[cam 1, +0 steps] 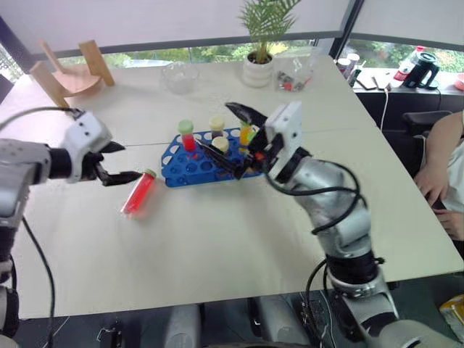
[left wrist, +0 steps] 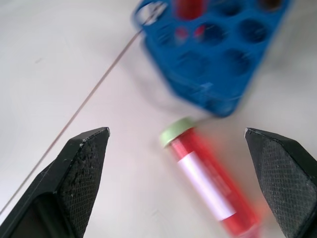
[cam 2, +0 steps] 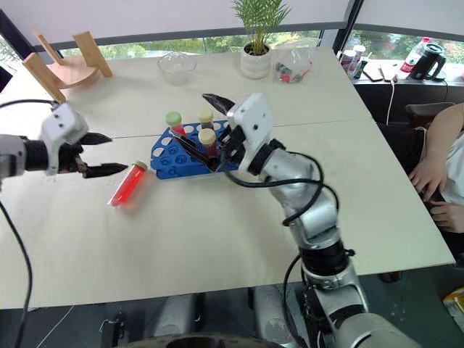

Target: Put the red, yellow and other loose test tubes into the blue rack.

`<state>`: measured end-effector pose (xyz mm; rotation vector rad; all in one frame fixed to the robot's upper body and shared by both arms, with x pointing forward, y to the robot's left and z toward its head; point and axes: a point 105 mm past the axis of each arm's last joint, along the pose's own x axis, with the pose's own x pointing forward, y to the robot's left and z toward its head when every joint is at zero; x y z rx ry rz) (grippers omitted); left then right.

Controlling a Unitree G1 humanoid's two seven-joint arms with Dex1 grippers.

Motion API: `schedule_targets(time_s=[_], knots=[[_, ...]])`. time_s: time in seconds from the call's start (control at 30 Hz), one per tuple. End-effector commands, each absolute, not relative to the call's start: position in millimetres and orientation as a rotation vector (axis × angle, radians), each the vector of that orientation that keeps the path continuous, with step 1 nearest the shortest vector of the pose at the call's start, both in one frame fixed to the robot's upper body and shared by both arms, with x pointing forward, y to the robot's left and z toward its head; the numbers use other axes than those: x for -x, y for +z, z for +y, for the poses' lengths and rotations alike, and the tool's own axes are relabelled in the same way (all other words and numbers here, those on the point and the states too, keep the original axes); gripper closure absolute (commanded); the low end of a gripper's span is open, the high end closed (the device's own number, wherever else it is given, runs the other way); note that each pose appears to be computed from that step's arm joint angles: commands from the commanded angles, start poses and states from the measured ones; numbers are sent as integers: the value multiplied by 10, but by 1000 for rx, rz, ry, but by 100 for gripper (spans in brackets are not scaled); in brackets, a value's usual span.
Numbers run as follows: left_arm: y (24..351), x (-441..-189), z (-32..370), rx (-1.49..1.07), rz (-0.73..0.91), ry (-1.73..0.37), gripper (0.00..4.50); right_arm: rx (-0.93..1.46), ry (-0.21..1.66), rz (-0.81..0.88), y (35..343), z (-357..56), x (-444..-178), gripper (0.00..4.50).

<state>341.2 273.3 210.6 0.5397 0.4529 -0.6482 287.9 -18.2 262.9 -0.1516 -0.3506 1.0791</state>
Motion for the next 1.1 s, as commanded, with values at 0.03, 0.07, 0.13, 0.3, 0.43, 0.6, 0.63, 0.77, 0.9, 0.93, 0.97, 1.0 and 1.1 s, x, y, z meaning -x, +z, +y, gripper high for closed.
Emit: schedule_targets(time_s=[0.03, 0.07, 0.13, 0.3, 0.43, 0.6, 0.63, 0.77, 0.9, 0.93, 0.97, 1.0, 1.1], knots=[[2108, -3457, 2854, -514, 617, -564, 0, 130, 1298, -265, 2718, -193, -2607, 2], [2088, -3474, 2812, -488, 674, -562, 0, 149, 1383, -206, 2669, -231, -2515, 2], [2060, -3472, 2687, -447, 771, -587, 0, 202, 1515, -98, 2554, -320, -2353, 2], [1895, -3533, 2490, -248, 962, -510, 0, 301, 1635, 93, 2289, -478, -2205, 2], [1742, -3467, 2416, -241, 1072, -482, 0, 379, 1646, 145, 2153, -570, -2169, 2], [1628, -3463, 2410, -293, 1118, -434, 0, 399, 1600, 109, 2130, -530, -2243, 2], [1594, -3473, 2397, -307, 1120, -427, 0, 396, 1587, 96, 2136, -523, -2260, 2], [1471, -3521, 2339, -285, 1132, -405, 0, 378, 1531, 51, 2163, -474, -2340, 2], [1346, -3554, 2323, -268, 1146, -409, 139, 366, 1492, 38, 2160, -445, -2393, 0], [1323, -3557, 2332, -275, 1151, -411, 192, 379, 1475, 37, 2150, -444, -2411, 0], [1308, -3562, 2329, -277, 1153, -413, 236, 382, 1468, 38, 2140, -449, -2418, 0], [1299, -3576, 2332, -292, 1149, -414, 307, 389, 1463, 49, 2112, -458, -2420, 0], [1320, -3608, 2326, -294, 1136, -415, 365, 422, 1469, 93, 1998, -515, -2382, 0]])
